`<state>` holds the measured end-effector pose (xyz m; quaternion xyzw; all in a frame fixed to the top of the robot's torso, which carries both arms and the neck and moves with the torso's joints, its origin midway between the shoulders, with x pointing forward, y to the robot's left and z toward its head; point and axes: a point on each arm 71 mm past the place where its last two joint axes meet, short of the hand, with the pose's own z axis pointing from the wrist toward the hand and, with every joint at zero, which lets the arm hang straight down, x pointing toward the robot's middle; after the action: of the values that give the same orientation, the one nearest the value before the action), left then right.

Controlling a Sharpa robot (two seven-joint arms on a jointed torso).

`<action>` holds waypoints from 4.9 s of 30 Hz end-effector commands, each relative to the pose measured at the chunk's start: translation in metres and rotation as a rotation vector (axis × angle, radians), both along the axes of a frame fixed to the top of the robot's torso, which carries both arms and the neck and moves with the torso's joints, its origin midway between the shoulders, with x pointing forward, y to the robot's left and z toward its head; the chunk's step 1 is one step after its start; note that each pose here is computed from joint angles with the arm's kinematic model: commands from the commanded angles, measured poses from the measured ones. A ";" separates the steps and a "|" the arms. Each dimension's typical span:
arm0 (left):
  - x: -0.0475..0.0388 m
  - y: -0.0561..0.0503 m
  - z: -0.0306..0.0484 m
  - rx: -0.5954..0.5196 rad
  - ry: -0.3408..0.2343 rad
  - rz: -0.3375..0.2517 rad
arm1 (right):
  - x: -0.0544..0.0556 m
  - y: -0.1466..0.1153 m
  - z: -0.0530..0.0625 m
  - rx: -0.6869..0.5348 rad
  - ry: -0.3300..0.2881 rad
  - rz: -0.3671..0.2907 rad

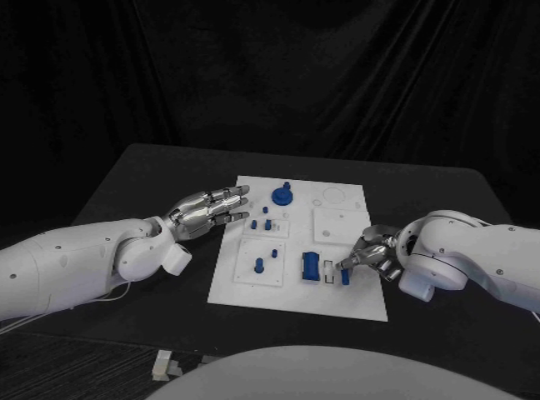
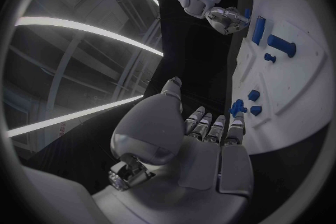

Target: Assemble the parts on the task board

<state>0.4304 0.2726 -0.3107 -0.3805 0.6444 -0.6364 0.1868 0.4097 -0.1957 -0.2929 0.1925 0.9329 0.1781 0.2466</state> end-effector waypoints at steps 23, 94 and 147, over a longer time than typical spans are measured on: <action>-0.0012 -0.003 -0.0001 -0.024 0.002 -0.011 | 0.007 0.015 -0.020 0.008 0.006 -0.025; -0.0030 -0.001 -0.0020 -0.024 0.008 -0.010 | 0.017 -0.004 0.035 0.183 -0.324 -0.067; -0.0042 0.000 -0.0041 -0.027 0.016 -0.016 | -0.004 0.007 -0.009 0.089 -0.142 0.038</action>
<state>0.4267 0.2739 -0.3155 -0.3833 0.6472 -0.6349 0.1763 0.4094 -0.1885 -0.2983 0.1860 0.8984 0.2539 0.3062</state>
